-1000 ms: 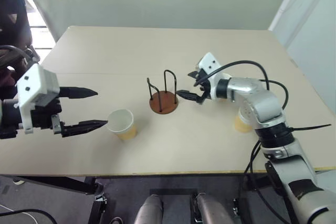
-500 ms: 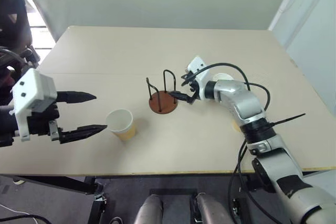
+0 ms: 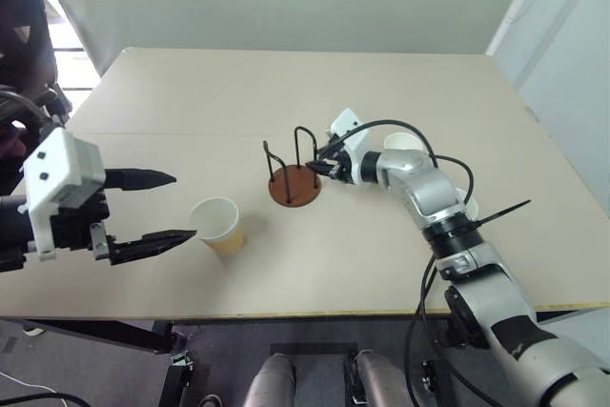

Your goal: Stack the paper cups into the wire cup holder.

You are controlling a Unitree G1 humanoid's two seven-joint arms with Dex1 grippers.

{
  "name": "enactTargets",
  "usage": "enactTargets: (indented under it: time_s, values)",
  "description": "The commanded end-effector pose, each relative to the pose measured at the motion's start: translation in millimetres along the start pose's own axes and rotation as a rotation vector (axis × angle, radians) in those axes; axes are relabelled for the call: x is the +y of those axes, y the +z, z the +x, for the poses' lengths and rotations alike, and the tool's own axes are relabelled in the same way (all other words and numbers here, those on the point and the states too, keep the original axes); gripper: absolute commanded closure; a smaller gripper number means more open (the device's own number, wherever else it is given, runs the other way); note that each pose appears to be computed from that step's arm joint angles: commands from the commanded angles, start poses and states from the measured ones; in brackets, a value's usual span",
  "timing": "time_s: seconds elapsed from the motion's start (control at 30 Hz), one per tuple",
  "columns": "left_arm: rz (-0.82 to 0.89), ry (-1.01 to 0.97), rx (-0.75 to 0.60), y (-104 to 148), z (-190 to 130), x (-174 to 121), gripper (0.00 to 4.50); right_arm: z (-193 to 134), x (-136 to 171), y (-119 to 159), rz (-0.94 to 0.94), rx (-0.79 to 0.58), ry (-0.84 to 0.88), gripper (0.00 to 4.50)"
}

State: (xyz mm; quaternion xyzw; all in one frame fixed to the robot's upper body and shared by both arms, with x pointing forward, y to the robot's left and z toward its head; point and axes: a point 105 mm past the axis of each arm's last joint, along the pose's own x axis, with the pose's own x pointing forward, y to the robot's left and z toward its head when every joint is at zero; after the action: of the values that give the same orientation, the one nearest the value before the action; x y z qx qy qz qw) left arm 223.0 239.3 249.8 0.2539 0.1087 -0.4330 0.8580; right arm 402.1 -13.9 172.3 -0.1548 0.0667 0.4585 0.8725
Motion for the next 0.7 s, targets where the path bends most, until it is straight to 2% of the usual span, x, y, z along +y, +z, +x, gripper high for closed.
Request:
enactTargets:
  time_s: [0.03,0.07,0.1,0.23,0.47,0.7]
  values:
    - [0.033,0.025,-0.014,8.3,-4.9,-0.1,0.00,-2.9,-6.7,21.6,-0.035,-0.064,-0.028,3.90]
    - [0.033,0.025,-0.014,8.3,-4.8,-0.2,0.00,-3.2,-7.0,22.1,-0.036,-0.065,-0.028,4.30]
    - [0.033,0.024,-0.014,8.1,-4.5,0.0,0.00,-4.2,-7.3,23.1,-0.037,-0.065,-0.028,4.49]
    - [0.034,0.022,-0.013,7.9,-4.2,0.6,0.00,-14.2,-0.8,21.4,-0.046,-0.044,0.008,4.49]
    - [0.036,-0.002,-0.014,6.9,-0.3,2.4,0.00,-50.3,46.0,-0.6,-0.076,0.020,0.226,4.49]
    - [0.046,-0.032,-0.016,7.7,5.0,6.2,0.00,-75.9,65.3,-8.8,-0.090,0.010,0.393,4.49]
